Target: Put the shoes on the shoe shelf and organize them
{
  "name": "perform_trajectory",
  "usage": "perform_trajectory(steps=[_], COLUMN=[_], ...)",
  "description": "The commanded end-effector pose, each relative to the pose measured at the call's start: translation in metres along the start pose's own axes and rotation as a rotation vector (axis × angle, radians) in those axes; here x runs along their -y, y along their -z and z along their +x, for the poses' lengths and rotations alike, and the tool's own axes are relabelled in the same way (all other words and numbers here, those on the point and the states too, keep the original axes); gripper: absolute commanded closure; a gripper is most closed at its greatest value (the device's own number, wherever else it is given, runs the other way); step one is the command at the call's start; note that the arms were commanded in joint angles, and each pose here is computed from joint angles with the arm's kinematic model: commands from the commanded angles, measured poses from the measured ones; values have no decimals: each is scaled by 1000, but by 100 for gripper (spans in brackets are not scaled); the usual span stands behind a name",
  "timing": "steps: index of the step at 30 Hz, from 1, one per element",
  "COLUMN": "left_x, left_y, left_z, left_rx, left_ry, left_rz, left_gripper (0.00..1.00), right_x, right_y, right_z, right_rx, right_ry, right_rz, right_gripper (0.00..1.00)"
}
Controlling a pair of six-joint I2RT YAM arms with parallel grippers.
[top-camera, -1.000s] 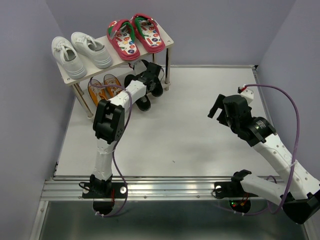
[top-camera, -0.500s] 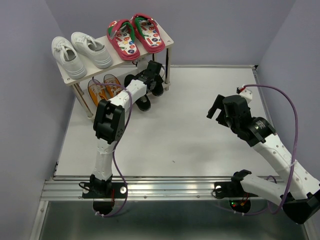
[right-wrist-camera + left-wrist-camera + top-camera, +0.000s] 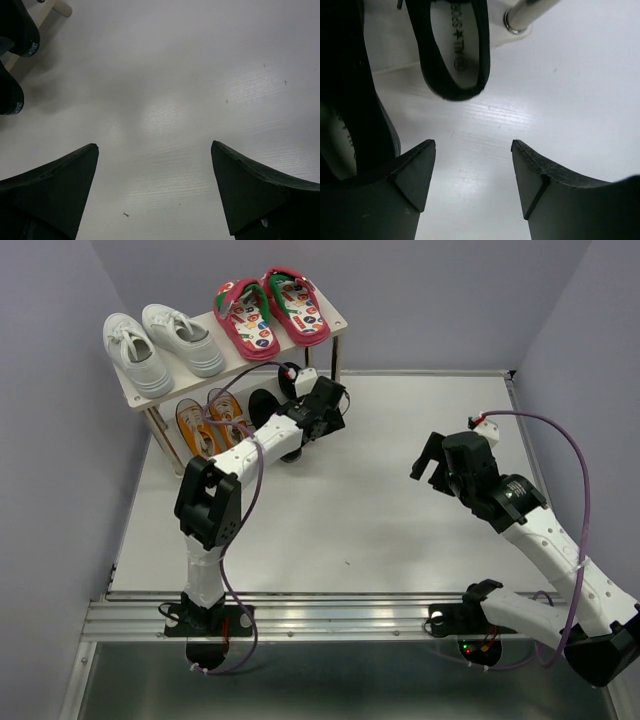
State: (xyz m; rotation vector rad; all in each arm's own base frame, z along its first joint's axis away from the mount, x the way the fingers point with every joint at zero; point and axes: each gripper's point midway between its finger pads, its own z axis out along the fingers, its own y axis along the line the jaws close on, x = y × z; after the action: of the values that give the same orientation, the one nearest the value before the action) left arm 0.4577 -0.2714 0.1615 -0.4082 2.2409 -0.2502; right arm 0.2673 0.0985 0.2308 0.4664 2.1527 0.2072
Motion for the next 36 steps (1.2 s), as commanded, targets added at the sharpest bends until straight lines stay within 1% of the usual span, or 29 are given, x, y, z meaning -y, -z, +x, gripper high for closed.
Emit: perform_trajectory(steps=[1, 3, 4, 5, 7, 13, 14, 19, 21, 24, 29, 30, 34, 35, 36], left_x=[7, 1, -7, -14, -21, -33, -38, -52, -49, -55, -70, -72, -80, -81, -81], left_y=[56, 68, 71, 77, 85, 97, 96, 75, 67, 51, 30, 27, 16, 15, 15], left_z=[-24, -20, -15, -20, -19, -26, -29, -26, -28, -22, -14, -14, -13, -15, -15], left_rx=[104, 131, 121, 151, 169, 213, 231, 199, 200, 168, 154, 154, 143, 144, 147], left_ry=[-58, -66, -67, -69, -76, -74, -79, -122, -125, -137, -129, -124, -135, -139, -143], left_rz=[26, -17, -61, -97, -133, -163, -190, -260, -249, -261, -307, -314, -342, -346, -349], left_gripper=[26, 23, 23, 23, 23, 24, 24, 24, 25, 27, 35, 38, 47, 54, 60], right_x=[-6, -5, -6, -6, -7, -8, -8, -9, -9, -8, -8, -9, -10, -10, -10], right_y=[0, 0, -1, -1, -3, -4, -4, -5, -4, -4, -5, -5, -5, -6, -5], right_z=[-8, -7, -6, -6, -4, -3, -4, -2, -2, -1, -1, -1, -2, -2, -2], right_rx=[32, 30, 27, 25, 19, 17, 19, 12, 12, 11, 9, 7, 7, 7, 7], right_ry=[-33, -30, -31, -30, -28, -25, -25, -24, -25, -24, -23, -22, -23, -23, -23], right_rz=[-29, -27, -29, -31, -33, -36, -38, -39, -41, -40, -39, -39, -41, -41, -41], right_gripper=[0, 0, 0, 0, 0, 0, 0, 0, 0, 0, 0, 0, 0, 0, 0])
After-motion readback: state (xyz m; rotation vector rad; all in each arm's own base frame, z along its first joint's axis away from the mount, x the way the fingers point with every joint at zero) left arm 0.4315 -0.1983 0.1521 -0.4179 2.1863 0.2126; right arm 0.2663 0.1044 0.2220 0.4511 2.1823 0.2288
